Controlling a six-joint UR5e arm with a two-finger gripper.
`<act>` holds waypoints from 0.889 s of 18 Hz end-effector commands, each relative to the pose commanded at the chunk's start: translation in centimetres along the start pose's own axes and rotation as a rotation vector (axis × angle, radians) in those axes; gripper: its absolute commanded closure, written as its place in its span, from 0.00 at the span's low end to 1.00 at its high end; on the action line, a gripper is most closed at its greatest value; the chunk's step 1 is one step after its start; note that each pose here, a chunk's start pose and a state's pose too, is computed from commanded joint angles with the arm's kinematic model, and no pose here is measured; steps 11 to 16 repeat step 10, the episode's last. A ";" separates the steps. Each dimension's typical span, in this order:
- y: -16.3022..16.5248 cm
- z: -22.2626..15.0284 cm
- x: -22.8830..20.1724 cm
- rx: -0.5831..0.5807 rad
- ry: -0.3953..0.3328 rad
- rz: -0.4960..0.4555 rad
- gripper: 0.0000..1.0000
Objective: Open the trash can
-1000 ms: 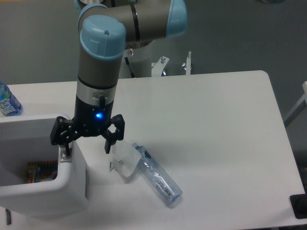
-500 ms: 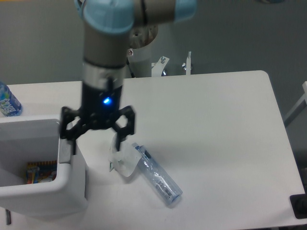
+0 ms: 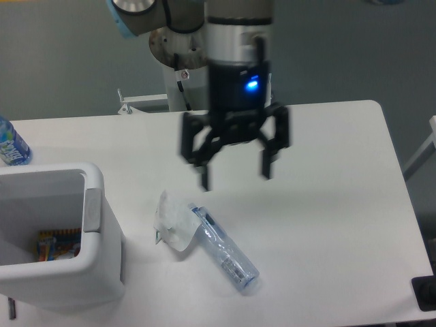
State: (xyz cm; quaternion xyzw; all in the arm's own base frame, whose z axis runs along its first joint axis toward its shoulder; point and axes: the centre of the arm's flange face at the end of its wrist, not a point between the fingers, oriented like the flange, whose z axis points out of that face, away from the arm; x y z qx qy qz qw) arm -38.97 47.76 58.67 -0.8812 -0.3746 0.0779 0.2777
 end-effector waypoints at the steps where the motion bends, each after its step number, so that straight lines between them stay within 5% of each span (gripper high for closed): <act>1: 0.3 0.1 -0.1 -0.006 -0.003 0.041 0.00; 9: 1.5 0.5 -3.5 -0.108 -0.115 0.266 0.00; 16: 1.6 0.6 -3.9 -0.116 -0.129 0.277 0.00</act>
